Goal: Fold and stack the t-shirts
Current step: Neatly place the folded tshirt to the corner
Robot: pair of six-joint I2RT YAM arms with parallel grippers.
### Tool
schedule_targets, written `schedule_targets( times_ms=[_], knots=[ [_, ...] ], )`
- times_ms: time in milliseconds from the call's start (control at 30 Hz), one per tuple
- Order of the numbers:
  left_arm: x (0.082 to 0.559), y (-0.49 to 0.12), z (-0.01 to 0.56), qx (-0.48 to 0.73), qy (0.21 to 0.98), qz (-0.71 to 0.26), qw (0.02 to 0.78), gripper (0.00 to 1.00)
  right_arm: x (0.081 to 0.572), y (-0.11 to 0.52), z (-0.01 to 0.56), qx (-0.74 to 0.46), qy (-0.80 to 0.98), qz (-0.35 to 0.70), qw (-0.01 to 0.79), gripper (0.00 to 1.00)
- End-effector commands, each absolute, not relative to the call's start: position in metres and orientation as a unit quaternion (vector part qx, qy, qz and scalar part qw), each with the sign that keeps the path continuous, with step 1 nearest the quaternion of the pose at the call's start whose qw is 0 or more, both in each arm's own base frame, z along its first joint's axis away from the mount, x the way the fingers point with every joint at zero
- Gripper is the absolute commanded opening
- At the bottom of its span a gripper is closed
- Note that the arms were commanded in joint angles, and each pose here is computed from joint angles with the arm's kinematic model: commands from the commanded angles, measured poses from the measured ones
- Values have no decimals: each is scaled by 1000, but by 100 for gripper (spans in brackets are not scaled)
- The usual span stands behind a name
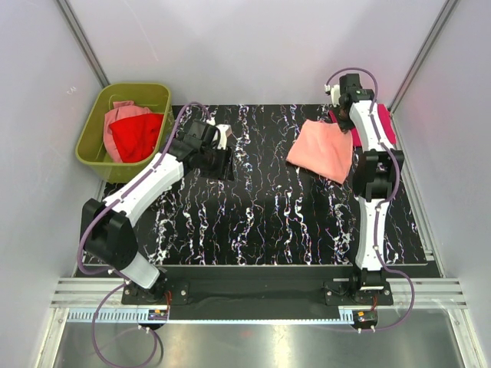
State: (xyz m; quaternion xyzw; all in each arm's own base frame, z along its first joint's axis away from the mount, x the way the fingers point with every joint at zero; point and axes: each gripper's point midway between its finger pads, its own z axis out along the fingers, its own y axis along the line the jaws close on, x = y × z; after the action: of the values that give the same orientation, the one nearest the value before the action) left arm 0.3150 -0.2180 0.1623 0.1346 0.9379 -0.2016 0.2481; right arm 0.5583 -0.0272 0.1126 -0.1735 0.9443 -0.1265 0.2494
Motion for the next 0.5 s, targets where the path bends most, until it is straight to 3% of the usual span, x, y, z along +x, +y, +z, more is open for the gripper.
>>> schedule_targets(
  times_ms=[0,467],
  knots=[
    [318,-228,185,148,919,-233,282,51,570,-60,208,-181,895,-233,334,0],
    [306,-248,179,166,916,-259,259,49,581,-92,259,-211,851,-286,386,0]
  ],
)
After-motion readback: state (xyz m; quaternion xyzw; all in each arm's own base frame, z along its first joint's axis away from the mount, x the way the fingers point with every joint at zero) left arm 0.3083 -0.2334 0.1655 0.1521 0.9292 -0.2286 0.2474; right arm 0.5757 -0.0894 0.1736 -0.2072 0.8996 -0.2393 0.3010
